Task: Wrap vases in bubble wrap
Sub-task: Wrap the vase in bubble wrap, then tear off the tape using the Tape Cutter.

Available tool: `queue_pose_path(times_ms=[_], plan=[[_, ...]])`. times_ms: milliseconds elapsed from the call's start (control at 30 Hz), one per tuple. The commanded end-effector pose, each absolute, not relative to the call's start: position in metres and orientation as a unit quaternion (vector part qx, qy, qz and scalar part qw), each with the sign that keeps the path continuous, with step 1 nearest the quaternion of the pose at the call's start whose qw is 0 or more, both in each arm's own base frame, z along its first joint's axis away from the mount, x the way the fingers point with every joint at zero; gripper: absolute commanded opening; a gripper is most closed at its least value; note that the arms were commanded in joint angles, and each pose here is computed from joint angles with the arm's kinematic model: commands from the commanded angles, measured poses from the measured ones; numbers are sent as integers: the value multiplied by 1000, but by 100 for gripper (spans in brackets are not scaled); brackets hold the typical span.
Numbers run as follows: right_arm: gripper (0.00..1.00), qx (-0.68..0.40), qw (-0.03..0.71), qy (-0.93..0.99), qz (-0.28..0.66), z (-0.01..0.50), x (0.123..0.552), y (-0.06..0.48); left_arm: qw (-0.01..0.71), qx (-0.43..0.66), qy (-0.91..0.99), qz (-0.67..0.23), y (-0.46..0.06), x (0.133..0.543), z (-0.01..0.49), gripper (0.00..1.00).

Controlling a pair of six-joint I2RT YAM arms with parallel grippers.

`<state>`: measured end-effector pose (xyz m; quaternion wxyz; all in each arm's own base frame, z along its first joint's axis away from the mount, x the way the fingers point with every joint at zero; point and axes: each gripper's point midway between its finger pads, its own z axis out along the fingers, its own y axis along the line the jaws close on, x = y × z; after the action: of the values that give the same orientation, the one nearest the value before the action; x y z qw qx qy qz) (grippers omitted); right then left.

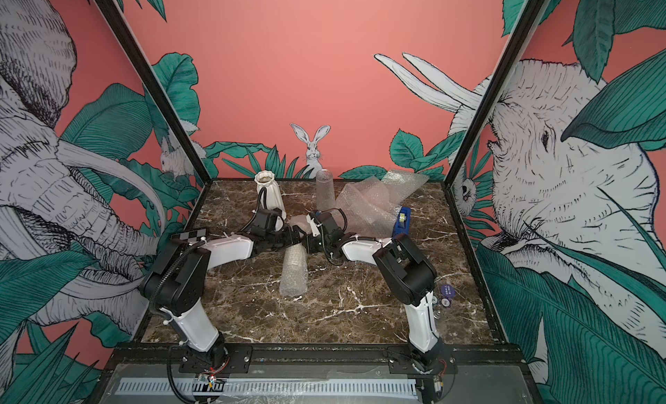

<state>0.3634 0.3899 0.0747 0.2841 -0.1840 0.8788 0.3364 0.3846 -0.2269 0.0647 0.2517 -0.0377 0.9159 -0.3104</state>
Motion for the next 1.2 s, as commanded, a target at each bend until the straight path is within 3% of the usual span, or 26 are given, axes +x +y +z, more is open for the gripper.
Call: queue_pose_path(times_ms=[0, 233, 500, 667, 833, 1167], plan=[[17, -210, 305, 855, 364, 94, 362, 414, 241, -28, 914, -326, -234, 379, 67, 90], [16, -217, 308, 850, 368, 97, 361, 420, 220, -32, 927, -301, -229, 377, 51, 91], [17, -216, 315, 841, 384, 107, 359, 428, 209, -42, 943, -256, -216, 375, 31, 71], [25, -208, 321, 850, 361, 106, 359, 416, 215, -45, 945, -241, -210, 375, 31, 62], [40, -183, 347, 857, 335, 124, 362, 380, 220, -45, 946, -234, -206, 374, 32, 57], [43, -129, 372, 885, 248, 175, 371, 255, 220, -39, 941, -255, -211, 372, 37, 52]])
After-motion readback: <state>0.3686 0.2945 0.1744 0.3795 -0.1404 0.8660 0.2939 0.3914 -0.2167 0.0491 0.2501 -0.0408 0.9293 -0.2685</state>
